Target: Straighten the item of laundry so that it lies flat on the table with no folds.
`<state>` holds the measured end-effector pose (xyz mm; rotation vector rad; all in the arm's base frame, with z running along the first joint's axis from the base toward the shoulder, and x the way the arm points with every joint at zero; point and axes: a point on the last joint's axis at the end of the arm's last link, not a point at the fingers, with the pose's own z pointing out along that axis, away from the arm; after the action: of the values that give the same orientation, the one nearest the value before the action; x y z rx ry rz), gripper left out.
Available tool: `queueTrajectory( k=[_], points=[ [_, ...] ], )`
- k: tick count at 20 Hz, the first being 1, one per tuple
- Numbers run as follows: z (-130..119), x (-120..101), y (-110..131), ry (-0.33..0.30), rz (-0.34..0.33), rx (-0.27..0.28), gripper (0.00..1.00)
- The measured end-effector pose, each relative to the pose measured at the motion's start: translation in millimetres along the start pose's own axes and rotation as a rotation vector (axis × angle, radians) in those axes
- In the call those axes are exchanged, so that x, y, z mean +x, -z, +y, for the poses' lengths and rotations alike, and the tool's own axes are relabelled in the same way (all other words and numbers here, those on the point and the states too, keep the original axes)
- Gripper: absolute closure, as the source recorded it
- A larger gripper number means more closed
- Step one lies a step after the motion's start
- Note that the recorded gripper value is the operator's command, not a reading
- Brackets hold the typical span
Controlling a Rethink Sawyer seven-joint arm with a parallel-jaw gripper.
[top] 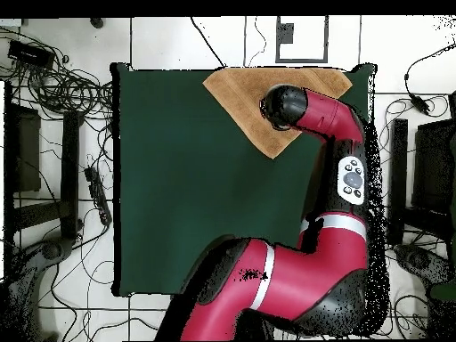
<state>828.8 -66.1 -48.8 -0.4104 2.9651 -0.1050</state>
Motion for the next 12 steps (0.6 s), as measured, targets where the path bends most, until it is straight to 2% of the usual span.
queueTrajectory(
  k=[12],
  points=[
    [5.5,-0.5,0.8,0.036,0.038,0.029,1.00]
  ],
)
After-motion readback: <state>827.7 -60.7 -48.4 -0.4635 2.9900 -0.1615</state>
